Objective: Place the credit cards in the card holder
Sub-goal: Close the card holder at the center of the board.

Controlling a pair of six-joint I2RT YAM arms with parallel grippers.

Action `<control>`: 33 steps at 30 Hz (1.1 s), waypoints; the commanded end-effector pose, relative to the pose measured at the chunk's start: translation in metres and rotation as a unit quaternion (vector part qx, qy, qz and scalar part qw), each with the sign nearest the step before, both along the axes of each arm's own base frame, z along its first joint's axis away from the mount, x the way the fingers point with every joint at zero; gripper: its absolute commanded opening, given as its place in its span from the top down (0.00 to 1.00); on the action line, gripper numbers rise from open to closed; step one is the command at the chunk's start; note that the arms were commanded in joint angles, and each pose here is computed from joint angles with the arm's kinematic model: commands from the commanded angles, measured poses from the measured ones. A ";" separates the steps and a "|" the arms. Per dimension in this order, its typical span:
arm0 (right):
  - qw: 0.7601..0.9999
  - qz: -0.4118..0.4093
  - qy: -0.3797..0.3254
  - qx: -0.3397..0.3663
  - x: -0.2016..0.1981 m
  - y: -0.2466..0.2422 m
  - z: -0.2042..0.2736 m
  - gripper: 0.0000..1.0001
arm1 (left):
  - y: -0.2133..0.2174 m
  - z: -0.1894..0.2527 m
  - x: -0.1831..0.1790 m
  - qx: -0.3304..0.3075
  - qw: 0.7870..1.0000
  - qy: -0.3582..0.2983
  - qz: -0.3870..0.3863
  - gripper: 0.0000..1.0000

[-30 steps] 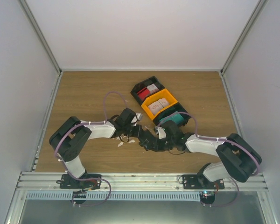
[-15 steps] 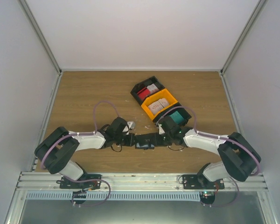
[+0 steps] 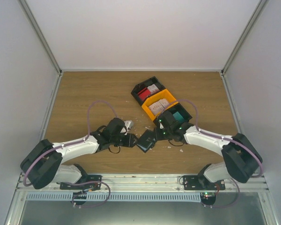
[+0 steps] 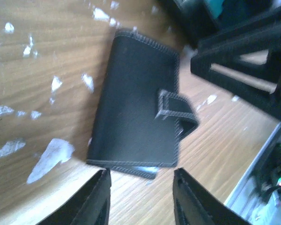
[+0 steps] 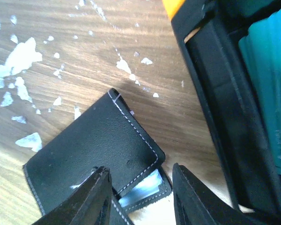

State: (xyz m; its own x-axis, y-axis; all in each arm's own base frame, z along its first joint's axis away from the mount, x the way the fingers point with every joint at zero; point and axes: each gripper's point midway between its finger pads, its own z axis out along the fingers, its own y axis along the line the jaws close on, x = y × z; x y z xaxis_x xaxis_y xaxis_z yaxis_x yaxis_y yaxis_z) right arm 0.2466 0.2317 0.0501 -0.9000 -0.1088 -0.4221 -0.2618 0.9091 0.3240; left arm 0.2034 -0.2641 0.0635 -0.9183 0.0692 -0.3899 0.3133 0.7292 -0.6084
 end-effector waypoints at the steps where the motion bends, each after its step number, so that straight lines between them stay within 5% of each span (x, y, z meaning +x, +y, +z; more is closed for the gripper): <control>1: 0.999 -0.015 -0.030 -0.013 -0.001 -0.011 0.022 0.61 | -0.006 0.027 0.027 0.013 0.998 -0.055 0.012 0.57; 11: 0.994 0.047 0.027 0.091 -0.036 0.035 0.018 0.63 | -0.026 -0.020 0.044 0.066 0.997 0.023 -0.017 0.55; 26: 0.996 -0.002 0.087 -0.019 -0.055 -0.014 -0.055 0.69 | -0.023 -0.057 0.009 0.038 0.988 0.123 -0.081 0.52; 30: 0.996 0.003 0.092 -0.012 -0.058 -0.016 -0.062 0.70 | -0.033 -0.050 -0.001 -0.011 0.985 0.138 -0.106 0.57; 33: 0.996 0.011 0.092 0.008 -0.059 -0.015 -0.061 0.71 | -0.040 -0.040 0.000 -0.043 0.982 0.138 -0.118 0.69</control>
State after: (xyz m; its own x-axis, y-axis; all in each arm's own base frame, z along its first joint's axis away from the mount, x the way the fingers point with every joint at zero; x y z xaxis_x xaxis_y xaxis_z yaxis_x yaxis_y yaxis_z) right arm 0.2049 0.2469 0.0223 -0.9369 -0.1099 -0.3318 -0.2602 0.8531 0.4522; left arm 0.2276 -0.2999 0.0287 -0.9521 0.2165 -0.2161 0.3059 0.6671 -0.6793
